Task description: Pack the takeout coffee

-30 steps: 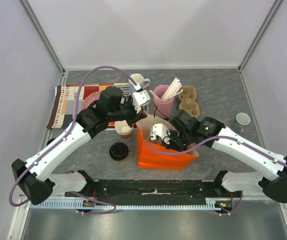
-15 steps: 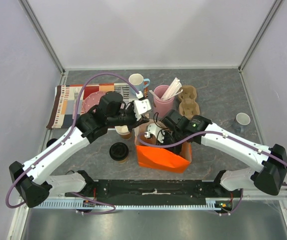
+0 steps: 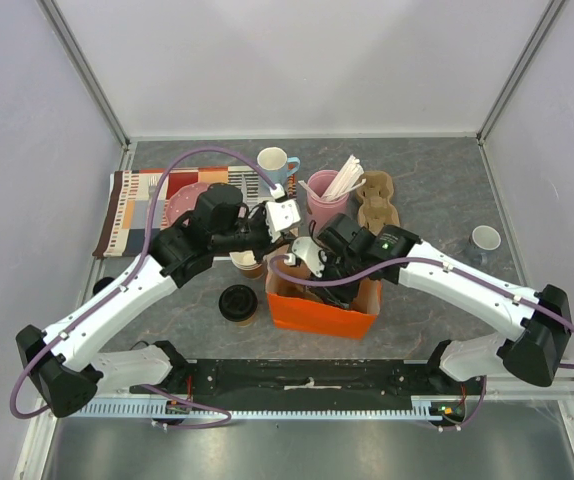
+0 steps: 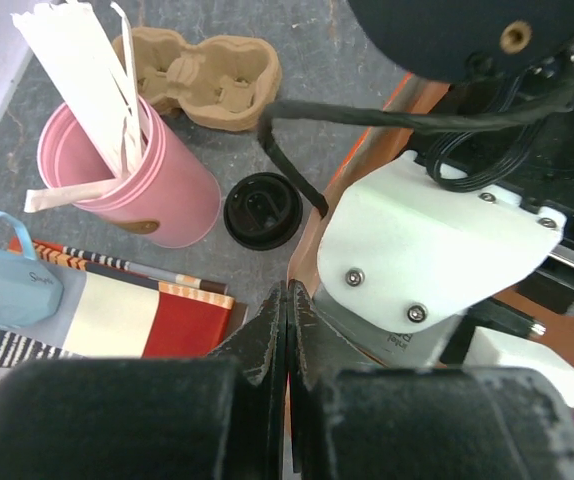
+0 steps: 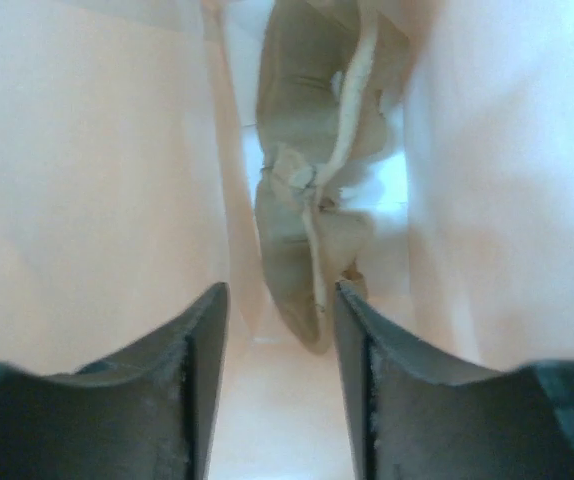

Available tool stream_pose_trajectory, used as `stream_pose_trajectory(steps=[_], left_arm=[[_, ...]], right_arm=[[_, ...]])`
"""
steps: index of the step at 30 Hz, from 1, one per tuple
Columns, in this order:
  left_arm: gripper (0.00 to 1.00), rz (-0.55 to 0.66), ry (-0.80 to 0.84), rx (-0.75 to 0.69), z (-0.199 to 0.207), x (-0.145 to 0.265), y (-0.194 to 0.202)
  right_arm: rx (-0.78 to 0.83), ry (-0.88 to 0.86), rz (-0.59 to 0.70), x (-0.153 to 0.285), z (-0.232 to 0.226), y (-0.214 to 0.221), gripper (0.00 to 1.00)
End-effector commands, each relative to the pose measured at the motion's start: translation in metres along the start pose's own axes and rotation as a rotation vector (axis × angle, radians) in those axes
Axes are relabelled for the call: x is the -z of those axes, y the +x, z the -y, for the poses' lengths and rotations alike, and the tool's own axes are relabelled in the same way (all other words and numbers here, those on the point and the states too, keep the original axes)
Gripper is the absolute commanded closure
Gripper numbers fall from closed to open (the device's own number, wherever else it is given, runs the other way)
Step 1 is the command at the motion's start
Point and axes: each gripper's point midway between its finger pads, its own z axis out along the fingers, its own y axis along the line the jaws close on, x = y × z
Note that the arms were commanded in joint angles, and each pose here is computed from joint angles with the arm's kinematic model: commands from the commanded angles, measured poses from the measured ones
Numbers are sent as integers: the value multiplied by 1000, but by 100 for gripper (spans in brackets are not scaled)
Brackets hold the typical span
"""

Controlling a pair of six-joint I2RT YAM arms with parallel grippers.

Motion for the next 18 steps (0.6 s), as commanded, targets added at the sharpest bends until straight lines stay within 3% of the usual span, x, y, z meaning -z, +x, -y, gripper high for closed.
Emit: stream_pose_trajectory(steps=[1, 6, 9, 18], left_arm=[[98, 59, 26, -67, 5, 6, -17], [98, 49, 31, -63, 4, 4, -16], [98, 31, 40, -49, 5, 3, -14], [98, 0, 9, 21, 1, 1, -9]], right_arm=[[0, 58, 135, 29, 6, -40, 41], [10, 78, 189, 48, 4, -59, 26], [3, 86, 211, 55, 3, -64, 2], [-51, 181, 321, 90, 15, -96, 2]])
